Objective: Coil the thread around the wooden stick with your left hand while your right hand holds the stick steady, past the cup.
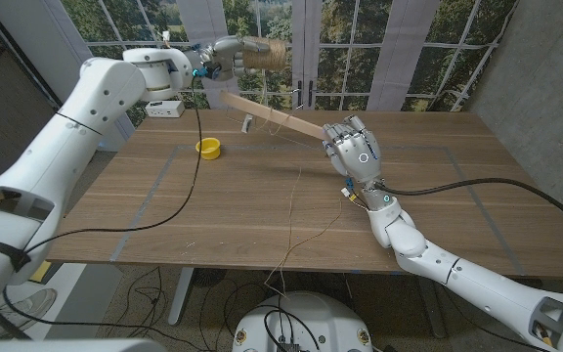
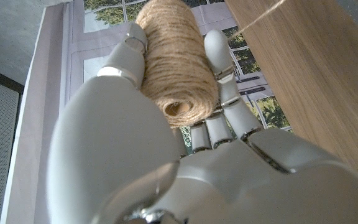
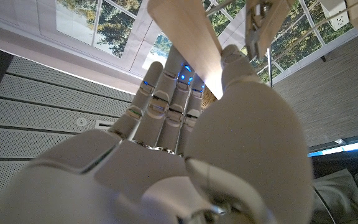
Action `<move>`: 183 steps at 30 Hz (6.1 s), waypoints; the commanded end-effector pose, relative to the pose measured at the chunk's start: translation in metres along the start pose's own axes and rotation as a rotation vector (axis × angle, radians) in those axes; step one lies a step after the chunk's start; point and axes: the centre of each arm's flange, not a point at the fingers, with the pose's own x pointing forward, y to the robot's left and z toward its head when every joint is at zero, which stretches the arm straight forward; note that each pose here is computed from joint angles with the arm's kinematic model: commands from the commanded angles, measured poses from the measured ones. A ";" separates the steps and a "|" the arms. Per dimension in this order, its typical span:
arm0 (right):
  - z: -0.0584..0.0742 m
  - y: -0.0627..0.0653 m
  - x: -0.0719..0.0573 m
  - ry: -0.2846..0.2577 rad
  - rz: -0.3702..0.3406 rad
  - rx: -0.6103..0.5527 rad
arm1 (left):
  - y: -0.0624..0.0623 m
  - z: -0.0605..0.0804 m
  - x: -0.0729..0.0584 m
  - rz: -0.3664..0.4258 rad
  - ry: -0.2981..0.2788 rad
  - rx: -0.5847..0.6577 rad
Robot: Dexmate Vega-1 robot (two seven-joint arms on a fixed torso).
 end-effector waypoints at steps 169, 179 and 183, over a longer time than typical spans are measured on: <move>-0.053 0.016 0.045 0.297 0.896 0.010 | 0.017 -0.093 -0.055 -0.002 0.232 0.712; -0.049 0.021 0.045 0.283 1.025 0.042 | 0.014 -0.092 -0.057 -0.010 0.315 0.862; -0.048 0.024 0.047 0.281 1.078 0.054 | 0.009 -0.091 -0.060 0.041 0.344 0.962</move>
